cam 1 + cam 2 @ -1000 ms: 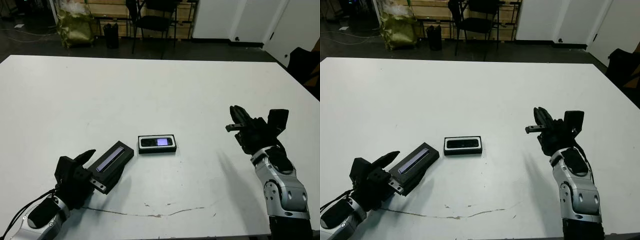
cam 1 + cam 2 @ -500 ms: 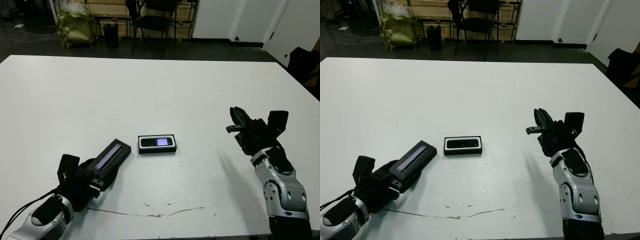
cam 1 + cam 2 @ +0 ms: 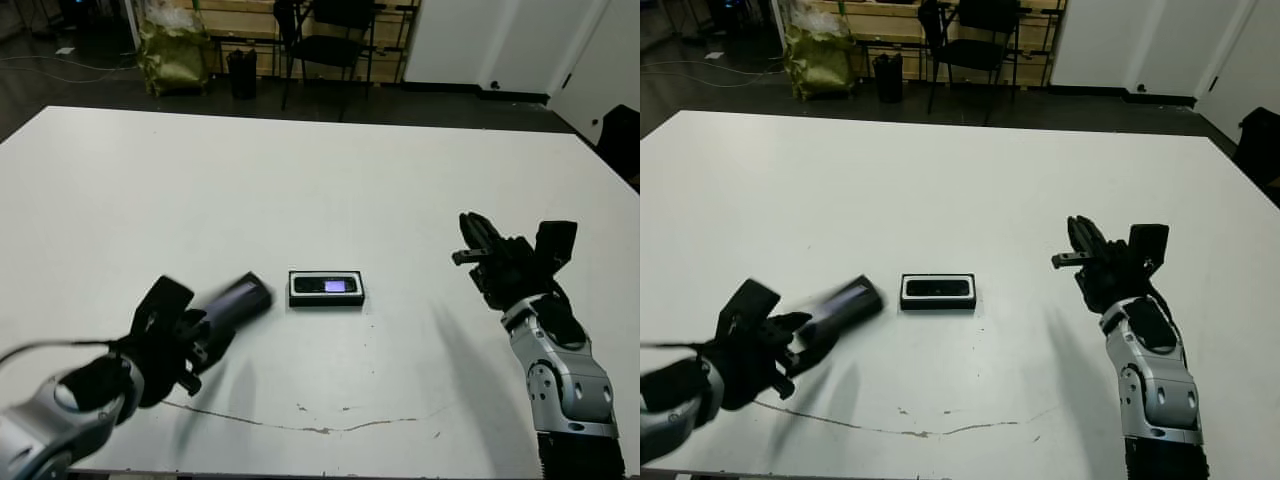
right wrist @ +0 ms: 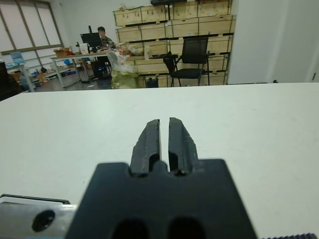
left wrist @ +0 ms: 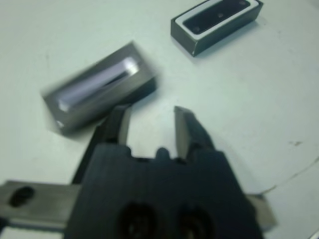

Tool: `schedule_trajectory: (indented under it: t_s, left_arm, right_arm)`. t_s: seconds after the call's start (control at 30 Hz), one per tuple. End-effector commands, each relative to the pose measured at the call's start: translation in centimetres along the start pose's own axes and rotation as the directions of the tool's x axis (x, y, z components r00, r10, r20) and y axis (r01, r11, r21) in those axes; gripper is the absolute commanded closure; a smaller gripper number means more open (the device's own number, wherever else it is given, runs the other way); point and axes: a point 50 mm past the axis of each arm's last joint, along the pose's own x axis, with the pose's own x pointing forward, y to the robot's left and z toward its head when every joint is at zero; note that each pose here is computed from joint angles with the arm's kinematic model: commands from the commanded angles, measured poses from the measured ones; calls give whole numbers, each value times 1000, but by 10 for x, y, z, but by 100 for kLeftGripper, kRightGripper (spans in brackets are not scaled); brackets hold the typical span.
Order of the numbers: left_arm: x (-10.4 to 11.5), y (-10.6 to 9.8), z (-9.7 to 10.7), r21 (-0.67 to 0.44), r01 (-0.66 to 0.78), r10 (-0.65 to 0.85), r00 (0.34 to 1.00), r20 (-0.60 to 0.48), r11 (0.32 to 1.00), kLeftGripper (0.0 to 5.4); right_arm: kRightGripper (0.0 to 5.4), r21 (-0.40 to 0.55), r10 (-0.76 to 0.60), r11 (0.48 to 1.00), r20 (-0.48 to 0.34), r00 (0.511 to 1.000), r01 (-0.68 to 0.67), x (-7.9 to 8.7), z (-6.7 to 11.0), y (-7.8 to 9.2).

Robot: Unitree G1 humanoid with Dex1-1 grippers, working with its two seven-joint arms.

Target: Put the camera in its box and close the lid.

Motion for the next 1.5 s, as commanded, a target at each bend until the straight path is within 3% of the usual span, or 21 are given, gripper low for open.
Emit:
schedule_trajectory:
  t_s: [0.03,0.2,1.5]
  left_arm:
    - [-1,0,-1,-5,-3,3,1000,-29,1000,429]
    - [-1,-1,0,-8,-5,5,999,-34,1000,539]
    - [0,-2,0,-11,-6,5,999,-37,1000,539]
  right_arm:
    - [540,-5,-13,1000,-39,999,13,-1,-4,-2]
    - [540,-5,-14,1000,-40,999,14,-1,-4,-3]
    - [540,-5,-15,1000,-41,999,14,-2,-5,-4]
